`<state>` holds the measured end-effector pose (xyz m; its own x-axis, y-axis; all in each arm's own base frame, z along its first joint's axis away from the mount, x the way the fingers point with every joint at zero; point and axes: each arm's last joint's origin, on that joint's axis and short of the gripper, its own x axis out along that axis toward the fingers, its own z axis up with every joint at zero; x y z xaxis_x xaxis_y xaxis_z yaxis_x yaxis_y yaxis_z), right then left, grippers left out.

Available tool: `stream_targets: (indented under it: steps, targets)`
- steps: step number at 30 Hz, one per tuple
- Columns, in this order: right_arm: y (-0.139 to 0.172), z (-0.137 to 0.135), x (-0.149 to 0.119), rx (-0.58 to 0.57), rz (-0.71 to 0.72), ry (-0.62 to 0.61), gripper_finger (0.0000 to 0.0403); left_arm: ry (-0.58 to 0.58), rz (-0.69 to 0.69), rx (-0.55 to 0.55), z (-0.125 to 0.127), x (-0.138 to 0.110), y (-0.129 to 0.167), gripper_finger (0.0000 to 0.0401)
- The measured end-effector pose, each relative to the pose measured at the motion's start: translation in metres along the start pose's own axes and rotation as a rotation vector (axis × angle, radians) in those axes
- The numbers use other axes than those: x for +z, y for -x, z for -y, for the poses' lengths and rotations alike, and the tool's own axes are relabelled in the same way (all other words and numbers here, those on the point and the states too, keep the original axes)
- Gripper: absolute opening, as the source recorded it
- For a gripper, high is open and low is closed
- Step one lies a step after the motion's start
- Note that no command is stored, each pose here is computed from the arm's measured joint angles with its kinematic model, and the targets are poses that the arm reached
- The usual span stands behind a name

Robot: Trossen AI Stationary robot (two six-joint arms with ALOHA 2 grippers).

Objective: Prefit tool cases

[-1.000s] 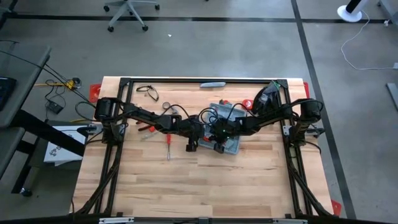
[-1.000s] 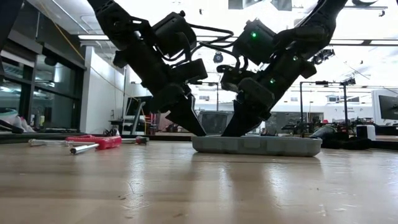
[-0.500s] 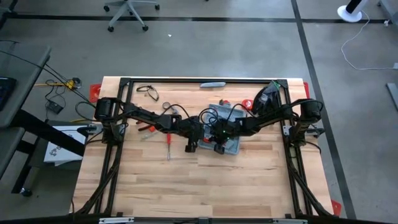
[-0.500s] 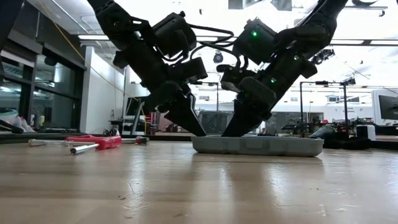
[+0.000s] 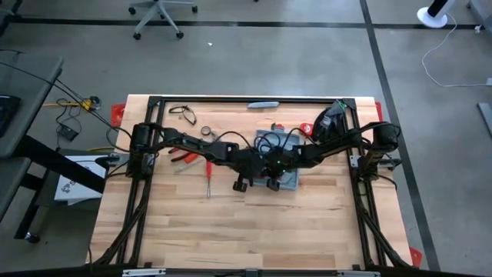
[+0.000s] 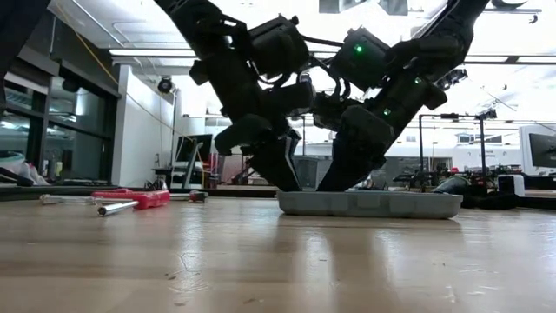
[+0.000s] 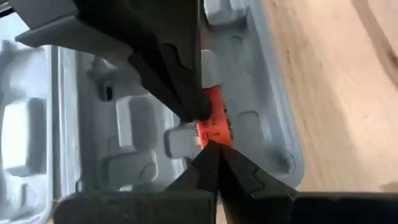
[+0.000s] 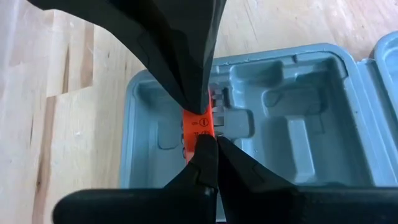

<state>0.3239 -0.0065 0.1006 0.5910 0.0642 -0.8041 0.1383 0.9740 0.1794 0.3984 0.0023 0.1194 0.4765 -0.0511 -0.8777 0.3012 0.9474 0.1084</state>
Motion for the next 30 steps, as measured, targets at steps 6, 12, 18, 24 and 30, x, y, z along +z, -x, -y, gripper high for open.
stream_targets:
  steps: [6,12,18,24,30]
  targets:
    - [0.000,0.000,0.001,0.000,0.007,0.016,0.0000,0.006,-0.034,0.024,0.000,-0.002,0.000,0.0000]
    - [0.003,-0.001,0.004,-0.005,0.027,0.019,0.0000,0.006,0.007,0.050,0.002,0.004,0.008,0.0000]
    - [0.018,-0.006,0.011,-0.042,0.078,0.036,0.0000,0.020,0.016,0.116,0.006,0.010,0.026,0.0000]
    - [0.038,-0.010,0.020,-0.076,0.143,0.043,0.0001,0.012,0.038,0.201,0.012,0.019,0.048,0.0000]
    - [0.056,-0.016,0.017,-0.078,0.094,0.009,0.0000,0.040,0.088,0.223,0.015,0.022,0.050,0.0000]
